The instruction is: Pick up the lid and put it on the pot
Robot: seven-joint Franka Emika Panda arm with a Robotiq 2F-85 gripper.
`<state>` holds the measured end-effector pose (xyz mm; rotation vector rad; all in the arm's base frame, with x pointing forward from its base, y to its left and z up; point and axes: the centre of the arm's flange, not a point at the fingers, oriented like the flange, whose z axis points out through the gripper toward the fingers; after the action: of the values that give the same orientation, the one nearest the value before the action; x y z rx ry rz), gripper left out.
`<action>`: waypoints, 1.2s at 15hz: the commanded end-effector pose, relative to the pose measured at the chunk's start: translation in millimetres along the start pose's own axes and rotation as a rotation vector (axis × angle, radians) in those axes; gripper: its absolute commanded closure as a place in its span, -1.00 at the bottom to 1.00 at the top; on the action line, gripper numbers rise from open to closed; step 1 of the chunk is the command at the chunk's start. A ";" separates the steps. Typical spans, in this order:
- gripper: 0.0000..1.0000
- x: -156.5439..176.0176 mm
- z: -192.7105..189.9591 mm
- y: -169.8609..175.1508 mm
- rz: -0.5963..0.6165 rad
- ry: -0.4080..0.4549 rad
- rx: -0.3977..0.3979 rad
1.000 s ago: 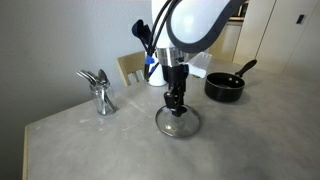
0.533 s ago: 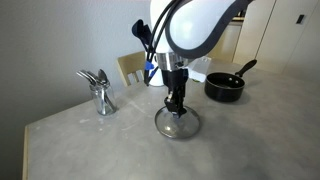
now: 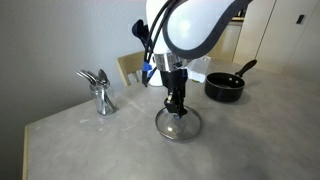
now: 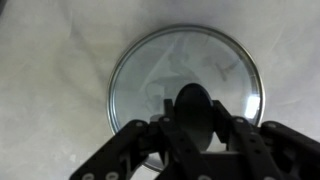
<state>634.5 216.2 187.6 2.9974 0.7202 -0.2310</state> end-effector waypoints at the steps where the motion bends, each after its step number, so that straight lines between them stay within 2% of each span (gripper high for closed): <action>1: 0.70 -8.7 -29.0 0.0 0.012 -0.050 -0.052; 6: 0.70 -25.7 -70.3 -0.8 -0.018 -0.060 -0.090; 10: 0.70 -47.9 -94.8 16.5 -0.023 -0.043 -0.129; 15: 0.70 -79.3 -104.4 47.0 -0.027 -0.019 -0.149; 18: 0.70 -87.0 -101.5 57.5 -0.024 0.017 -0.123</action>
<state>616.9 153.2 295.8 2.8662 0.7136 -0.2171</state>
